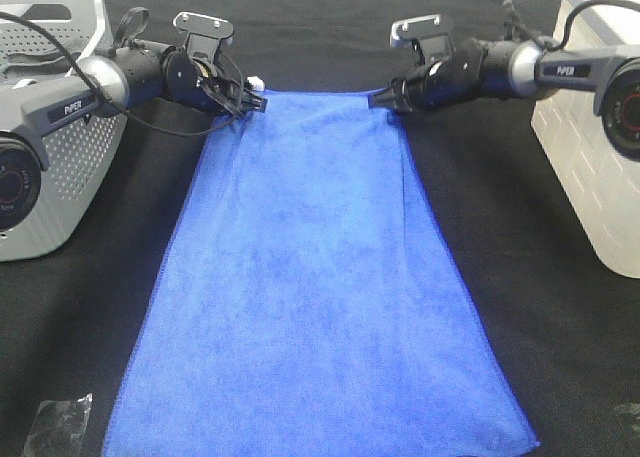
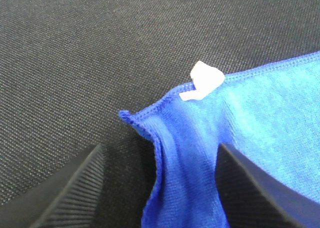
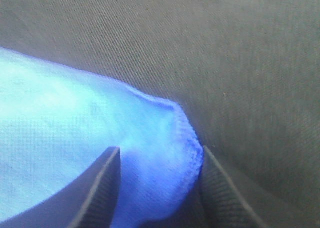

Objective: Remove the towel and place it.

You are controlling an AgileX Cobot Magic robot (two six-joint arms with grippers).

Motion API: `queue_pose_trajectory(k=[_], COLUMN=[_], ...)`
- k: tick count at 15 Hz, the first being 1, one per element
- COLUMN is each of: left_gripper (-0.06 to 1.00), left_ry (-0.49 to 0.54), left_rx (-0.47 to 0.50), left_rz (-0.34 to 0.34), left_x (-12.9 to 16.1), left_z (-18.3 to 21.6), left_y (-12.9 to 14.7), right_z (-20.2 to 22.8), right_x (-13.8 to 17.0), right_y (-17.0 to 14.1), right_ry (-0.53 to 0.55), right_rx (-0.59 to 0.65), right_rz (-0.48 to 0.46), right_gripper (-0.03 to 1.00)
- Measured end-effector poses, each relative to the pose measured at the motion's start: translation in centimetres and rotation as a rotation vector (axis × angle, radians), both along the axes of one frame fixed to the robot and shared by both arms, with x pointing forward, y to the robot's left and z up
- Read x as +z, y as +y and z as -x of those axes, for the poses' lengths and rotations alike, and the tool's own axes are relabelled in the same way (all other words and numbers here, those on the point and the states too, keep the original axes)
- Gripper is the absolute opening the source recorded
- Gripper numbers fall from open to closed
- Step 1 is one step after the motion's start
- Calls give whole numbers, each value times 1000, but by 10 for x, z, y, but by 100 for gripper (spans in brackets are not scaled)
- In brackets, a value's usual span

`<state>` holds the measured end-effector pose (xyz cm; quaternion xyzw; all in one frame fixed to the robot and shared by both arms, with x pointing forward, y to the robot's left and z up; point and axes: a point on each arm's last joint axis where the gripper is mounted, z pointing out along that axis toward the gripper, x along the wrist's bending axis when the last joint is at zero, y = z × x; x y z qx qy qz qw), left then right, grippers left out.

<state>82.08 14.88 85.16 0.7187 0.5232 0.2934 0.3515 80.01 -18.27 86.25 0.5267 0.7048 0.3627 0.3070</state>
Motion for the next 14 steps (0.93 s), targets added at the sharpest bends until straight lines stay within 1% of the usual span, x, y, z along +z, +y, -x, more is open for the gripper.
queue_pose_trajectory(k=[2, 4, 6, 7, 9, 10, 11, 12, 13, 14], left_gripper=[62, 62, 62, 62, 65, 65, 69, 70, 70, 70], left_ry=[22, 48, 106, 142, 264, 264, 369, 428, 466, 459], left_rx=[1, 3, 6, 8, 12, 12, 14, 14, 21, 29], left_rz=[-6, -13, -27, -35, -49, -49, -70, -74, -73, -63], left_x=[5, 18, 42, 59, 87, 87, 120, 138, 155, 176], left_z=[1, 3, 9, 13, 28, 28, 45, 56, 65, 73], left_y=[0, 1, 3, 4, 7, 7, 11, 13, 15, 17], right_z=[-1, 0, 7, 12, 29, 29, 50, 63, 76, 88], right_x=[34, 67, 93, 103, 125, 125, 151, 162, 175, 190], right_y=[0, 0, 1, 1, 2, 2, 1, 1, -1, -3], right_ry=[-57, -105, -67, -21, 112, 112, 249, 338, 407, 463], right_rx=[-5, -7, 10, 25, 66, 66, 111, 128, 132, 123], right_rz=[-22, -41, -46, -45, -31, -31, -13, -10, -14, -15], right_gripper=[51, 51, 51, 51, 51, 51, 51, 51, 52, 57])
